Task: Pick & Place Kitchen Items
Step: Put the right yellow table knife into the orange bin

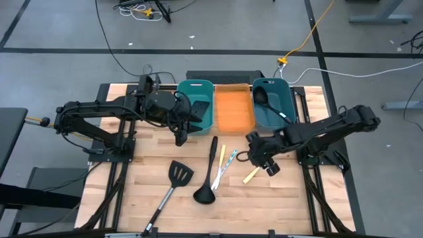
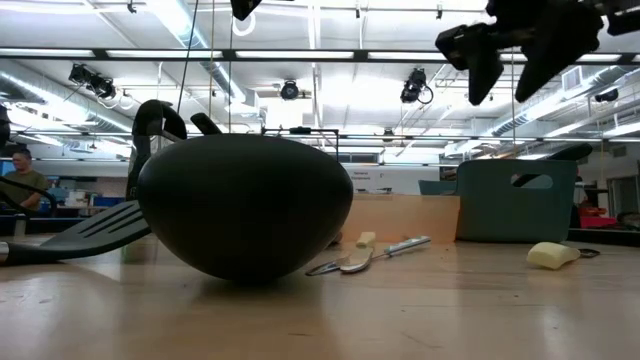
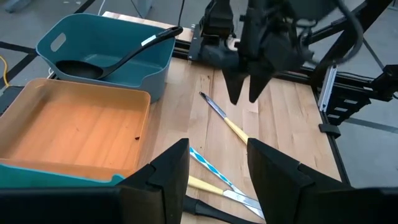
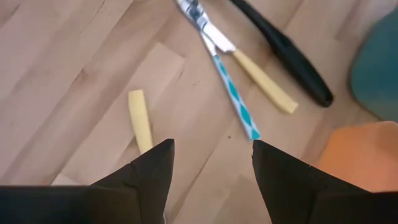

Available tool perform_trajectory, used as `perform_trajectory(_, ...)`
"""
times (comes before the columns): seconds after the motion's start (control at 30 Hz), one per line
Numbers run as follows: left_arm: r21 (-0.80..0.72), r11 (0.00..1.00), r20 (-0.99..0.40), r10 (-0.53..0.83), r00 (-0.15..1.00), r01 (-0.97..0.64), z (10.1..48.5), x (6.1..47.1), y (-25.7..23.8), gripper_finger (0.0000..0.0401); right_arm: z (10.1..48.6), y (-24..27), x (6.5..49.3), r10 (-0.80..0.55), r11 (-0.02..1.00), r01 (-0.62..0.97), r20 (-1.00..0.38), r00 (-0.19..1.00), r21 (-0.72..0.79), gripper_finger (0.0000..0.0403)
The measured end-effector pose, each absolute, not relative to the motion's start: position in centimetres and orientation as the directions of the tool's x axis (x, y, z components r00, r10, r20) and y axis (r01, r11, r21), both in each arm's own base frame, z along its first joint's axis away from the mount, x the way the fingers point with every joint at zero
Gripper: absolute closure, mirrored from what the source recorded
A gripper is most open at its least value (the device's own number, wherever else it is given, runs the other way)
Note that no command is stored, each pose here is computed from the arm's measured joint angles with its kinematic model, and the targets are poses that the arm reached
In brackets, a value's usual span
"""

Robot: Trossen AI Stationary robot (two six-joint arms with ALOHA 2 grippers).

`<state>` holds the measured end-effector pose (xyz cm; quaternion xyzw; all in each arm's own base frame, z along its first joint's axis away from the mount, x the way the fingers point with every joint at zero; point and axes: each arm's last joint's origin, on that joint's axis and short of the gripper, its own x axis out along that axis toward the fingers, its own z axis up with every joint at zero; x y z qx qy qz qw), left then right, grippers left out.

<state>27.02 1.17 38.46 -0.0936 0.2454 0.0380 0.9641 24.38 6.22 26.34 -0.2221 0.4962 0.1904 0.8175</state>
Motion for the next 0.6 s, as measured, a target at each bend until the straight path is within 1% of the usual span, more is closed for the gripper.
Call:
perform_trajectory(0.23,-0.132,0.986,-0.480,0.027,0.877,-0.103,38.5,27.0,1.2,0.0234,24.6,7.7,25.1,0.055,0.798,-0.573,-0.924,0.380,-0.188,0.0179)
perform_trajectory(0.6,-0.122,0.988,-0.481,0.027,0.876,-0.098,38.5,27.0,1.2,0.0234,22.6,11.0,25.5,0.078,0.737,-0.654,-0.939,0.334,-0.171,0.0179)
